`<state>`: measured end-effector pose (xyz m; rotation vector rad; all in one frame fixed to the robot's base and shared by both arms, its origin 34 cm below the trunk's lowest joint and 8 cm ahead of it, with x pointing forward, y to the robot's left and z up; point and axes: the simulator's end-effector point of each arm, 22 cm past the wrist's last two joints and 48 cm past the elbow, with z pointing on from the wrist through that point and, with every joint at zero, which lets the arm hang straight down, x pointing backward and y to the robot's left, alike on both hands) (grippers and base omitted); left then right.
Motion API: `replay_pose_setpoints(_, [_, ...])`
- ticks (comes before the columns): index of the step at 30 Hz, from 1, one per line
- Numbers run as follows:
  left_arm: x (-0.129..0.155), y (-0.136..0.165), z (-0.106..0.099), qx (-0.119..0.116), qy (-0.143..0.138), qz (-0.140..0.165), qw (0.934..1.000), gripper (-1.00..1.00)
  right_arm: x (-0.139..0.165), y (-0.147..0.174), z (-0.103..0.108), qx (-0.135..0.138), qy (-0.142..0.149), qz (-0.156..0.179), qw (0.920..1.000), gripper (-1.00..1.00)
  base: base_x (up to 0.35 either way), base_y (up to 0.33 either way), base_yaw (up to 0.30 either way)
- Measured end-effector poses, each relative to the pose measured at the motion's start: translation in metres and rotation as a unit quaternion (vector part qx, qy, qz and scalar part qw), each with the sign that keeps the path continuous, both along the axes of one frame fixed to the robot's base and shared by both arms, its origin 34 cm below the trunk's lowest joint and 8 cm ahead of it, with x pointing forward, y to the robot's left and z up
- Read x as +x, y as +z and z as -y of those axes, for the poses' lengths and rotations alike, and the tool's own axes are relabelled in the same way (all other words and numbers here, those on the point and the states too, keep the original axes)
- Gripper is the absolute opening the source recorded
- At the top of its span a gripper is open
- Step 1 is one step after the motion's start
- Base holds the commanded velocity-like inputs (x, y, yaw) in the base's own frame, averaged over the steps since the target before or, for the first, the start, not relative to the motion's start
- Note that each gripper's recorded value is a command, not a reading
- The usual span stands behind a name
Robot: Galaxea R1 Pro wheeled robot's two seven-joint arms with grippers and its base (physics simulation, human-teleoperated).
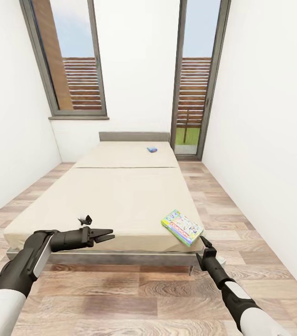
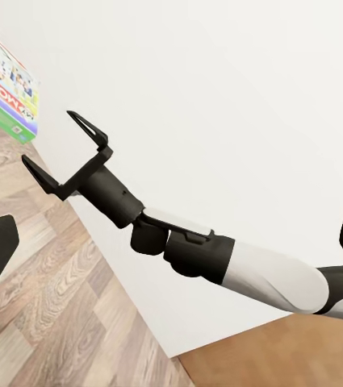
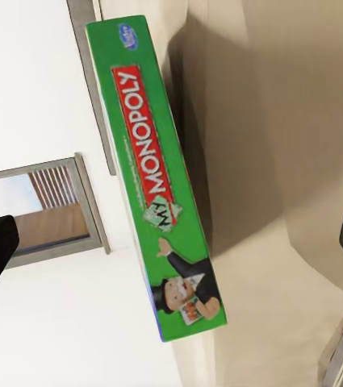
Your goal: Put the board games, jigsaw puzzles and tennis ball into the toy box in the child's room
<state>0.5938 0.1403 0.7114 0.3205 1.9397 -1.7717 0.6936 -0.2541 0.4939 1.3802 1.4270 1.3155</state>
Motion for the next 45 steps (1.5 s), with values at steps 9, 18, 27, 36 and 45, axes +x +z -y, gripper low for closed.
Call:
replay_pose_setpoints(9, [0.0004, 0.0007, -0.0008, -0.001, 0.001, 0.0, 1.0, 1.0, 0.0, 0.0002, 0.0002, 0.0, 0.0, 0.0, 1.0, 1.0, 0.084, 0.057, 0.0])
replay_pose_setpoints(18, [0.0007, 0.0009, -0.001, -0.002, 0.002, 0.001, 1.0, 1.0, 0.0, 0.0, 0.0003, -0.001, 0.0, 0.0, 1.0, 1.0, 0.053, 0.04, 0.0])
replay_pose_setpoints(27, [0.0005, 0.0009, -0.0003, -0.002, 0.001, 0.001, 1.0, 1.0, 0.0, -0.0003, 0.0001, -0.001, 0.0, -0.001, 1.0, 1.0, 0.006, 0.004, 0.0])
replay_pose_setpoints(36, [0.0004, 0.0009, 0.0, -0.002, 0.001, 0.001, 1.0, 1.0, -0.0001, -0.0004, -0.0001, -0.001, 0.0, -0.001, 1.0, 1.0, 0.0, 0.0, 0.0])
replay_pose_setpoints(45, [0.0004, 0.0009, -0.0001, -0.002, 0.001, 0.001, 1.0, 1.0, -0.0003, -0.0015, -0.0003, -0.002, 0.001, -0.003, 1.0, 1.0, 0.0, 0.0, 0.0])
